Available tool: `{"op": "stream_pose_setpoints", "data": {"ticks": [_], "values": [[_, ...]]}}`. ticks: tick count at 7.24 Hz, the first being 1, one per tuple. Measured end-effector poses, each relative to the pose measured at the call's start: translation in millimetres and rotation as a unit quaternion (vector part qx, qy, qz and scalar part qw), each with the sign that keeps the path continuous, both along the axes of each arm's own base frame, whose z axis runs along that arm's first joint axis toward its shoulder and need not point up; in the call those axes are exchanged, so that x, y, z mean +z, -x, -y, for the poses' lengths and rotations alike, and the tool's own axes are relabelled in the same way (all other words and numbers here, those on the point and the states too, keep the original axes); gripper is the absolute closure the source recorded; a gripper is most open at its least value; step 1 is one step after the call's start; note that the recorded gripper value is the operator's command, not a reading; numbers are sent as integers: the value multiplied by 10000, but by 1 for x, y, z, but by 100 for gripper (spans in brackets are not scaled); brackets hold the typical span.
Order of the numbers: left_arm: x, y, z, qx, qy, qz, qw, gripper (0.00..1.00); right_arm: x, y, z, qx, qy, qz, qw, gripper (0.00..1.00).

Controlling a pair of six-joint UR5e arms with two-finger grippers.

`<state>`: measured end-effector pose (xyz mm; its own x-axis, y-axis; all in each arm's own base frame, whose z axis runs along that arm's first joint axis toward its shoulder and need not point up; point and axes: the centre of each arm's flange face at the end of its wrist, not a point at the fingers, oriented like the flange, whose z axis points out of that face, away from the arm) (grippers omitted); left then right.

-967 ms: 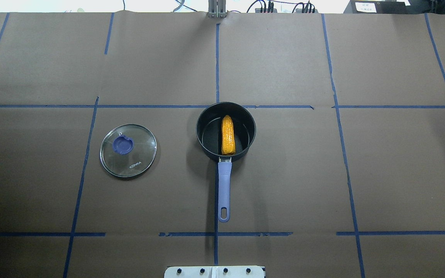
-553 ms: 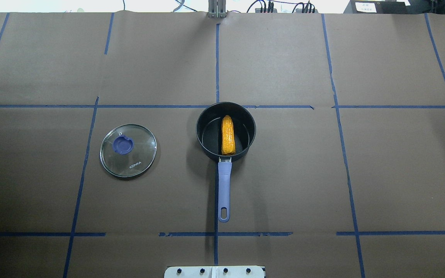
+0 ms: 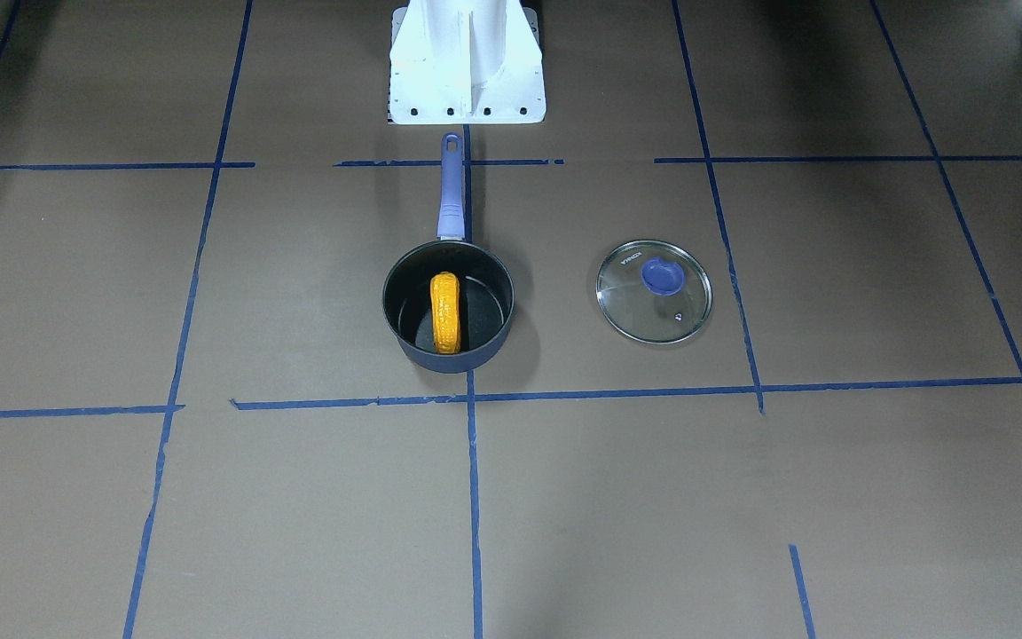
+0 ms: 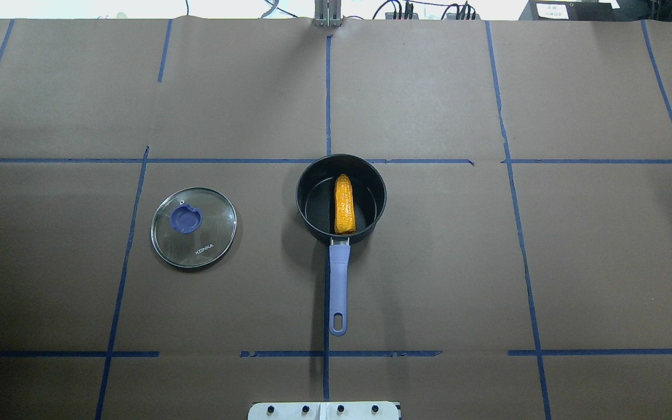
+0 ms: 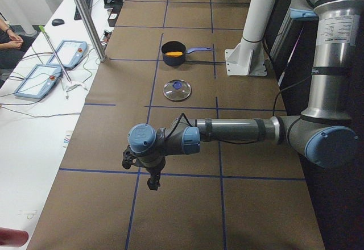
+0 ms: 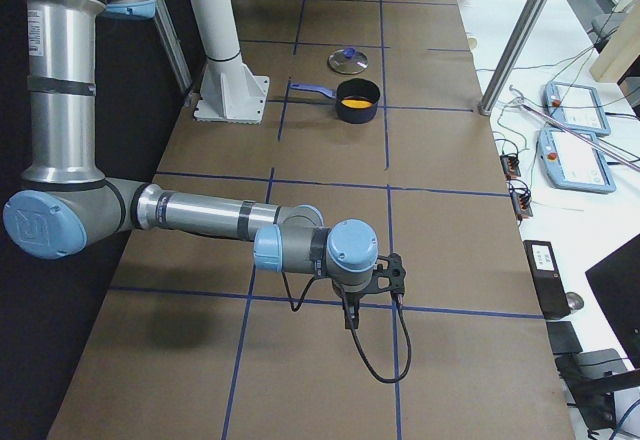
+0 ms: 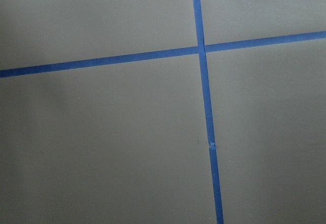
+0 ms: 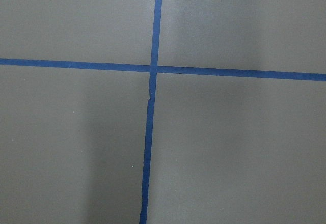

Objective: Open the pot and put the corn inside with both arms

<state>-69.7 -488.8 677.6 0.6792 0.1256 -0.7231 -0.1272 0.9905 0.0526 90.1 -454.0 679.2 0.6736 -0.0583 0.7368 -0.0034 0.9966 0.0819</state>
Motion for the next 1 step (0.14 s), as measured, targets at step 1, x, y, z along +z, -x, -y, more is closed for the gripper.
{"op": "stream_pose_setpoints", "data": {"ticks": [1], "values": [[0,0,0,0,2,0,10000,0,0,0,0,0,2,-6,10000,0]]}}
